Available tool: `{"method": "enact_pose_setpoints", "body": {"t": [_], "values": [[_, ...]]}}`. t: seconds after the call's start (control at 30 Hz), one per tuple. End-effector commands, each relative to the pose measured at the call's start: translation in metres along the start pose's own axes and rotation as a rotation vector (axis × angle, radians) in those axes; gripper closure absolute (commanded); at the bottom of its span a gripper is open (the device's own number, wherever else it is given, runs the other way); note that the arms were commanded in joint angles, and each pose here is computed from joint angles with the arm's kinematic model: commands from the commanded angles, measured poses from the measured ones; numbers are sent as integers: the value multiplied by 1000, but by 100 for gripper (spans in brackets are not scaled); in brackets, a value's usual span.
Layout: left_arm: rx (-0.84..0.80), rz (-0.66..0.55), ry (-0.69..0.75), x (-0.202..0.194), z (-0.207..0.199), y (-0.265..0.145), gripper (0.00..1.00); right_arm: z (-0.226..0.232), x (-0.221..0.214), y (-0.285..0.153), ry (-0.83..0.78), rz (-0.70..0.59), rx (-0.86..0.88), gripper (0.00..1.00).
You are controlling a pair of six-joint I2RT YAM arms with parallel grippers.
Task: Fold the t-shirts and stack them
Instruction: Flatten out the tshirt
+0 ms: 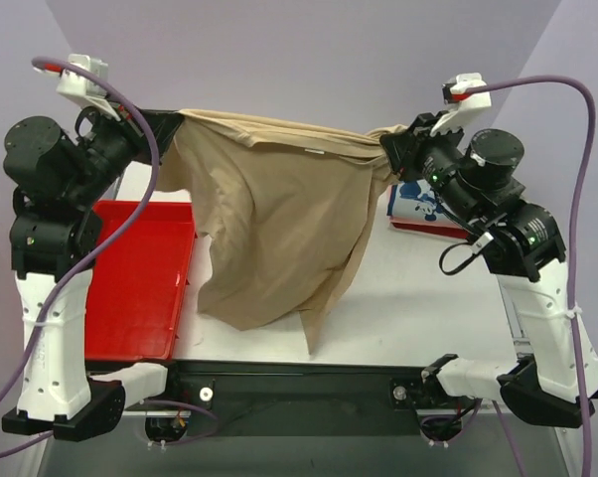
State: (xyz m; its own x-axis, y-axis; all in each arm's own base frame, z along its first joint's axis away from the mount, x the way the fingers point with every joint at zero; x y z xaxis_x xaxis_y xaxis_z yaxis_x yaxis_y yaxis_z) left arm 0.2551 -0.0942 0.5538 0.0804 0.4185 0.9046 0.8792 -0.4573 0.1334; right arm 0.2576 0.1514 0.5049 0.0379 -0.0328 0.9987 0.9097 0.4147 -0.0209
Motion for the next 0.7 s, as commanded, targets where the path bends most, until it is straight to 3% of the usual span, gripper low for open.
{"method": "enact_pose_setpoints", "body": {"t": [0.0, 0.13, 0.23, 0.47, 0.67], "values": [[-1, 5, -7, -11, 21, 35, 100, -21, -7, 25, -42, 2, -154, 93], [-12, 94, -52, -48, 42, 74, 100, -27, -48, 52, -38, 117, -225, 97], [47, 97, -46, -54, 57, 92, 100, -23, -63, 51, -15, 157, -206, 99], [109, -37, 43, -21, 52, 77, 100, -5, -50, 21, -1, 92, -66, 100], [35, -302, 134, 33, 13, 22, 100, 22, -11, -15, -6, -46, 49, 100]]}}
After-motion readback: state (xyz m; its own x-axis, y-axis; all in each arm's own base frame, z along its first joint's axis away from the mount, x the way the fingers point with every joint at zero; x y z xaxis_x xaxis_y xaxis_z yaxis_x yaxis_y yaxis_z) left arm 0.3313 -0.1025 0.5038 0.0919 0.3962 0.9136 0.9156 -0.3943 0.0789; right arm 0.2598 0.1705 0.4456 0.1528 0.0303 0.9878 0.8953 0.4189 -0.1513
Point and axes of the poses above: each gripper's point midway between its finger pads, its own y axis out along the fingers, its own z axis along the line the jaws close on, x = y × z, the point moved 4 cm from there along -y, back along the fingers, and after that the axes turned 8 degrees about -y, right-handed, at the moved point
